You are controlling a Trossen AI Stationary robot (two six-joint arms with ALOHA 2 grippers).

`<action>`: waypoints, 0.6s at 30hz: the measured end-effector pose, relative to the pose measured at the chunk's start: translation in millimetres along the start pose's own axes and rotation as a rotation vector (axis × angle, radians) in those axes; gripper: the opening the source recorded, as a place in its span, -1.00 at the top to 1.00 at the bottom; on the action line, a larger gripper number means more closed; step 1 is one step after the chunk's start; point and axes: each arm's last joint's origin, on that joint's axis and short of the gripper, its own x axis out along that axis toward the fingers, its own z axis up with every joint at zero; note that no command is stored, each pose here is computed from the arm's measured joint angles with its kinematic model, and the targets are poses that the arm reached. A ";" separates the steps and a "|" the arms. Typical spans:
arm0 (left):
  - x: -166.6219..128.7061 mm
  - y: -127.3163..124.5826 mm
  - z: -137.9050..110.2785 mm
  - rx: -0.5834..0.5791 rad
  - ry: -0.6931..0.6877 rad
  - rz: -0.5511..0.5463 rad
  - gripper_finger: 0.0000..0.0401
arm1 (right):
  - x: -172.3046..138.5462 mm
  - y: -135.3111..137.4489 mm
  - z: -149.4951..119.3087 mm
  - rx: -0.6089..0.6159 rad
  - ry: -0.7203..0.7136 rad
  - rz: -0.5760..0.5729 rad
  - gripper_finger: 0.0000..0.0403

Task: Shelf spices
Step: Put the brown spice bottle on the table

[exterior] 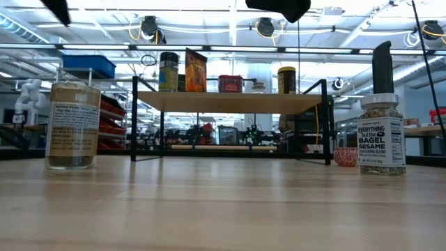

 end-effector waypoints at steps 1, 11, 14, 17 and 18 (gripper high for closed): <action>2.4 -1.7 2.7 0.074 0.007 -0.017 -0.81 | 0.0 0.0 0.0 0.000 0.000 0.001 -0.68; 69.2 -27.6 26.5 0.666 0.260 0.011 -0.81 | 0.0 0.0 -0.1 0.000 0.002 0.001 -0.68; 90.5 -28.3 30.4 0.779 0.356 0.070 -0.81 | 0.0 -0.1 -1.3 0.005 0.013 0.000 -0.68; 105.4 -26.2 34.5 0.815 0.419 0.098 -0.81 | 0.0 -0.1 -1.9 0.011 0.020 0.000 -0.68; 107.7 -24.9 35.8 0.815 0.428 0.100 -0.81 | 0.0 -0.2 -2.6 0.016 0.026 -0.001 -0.68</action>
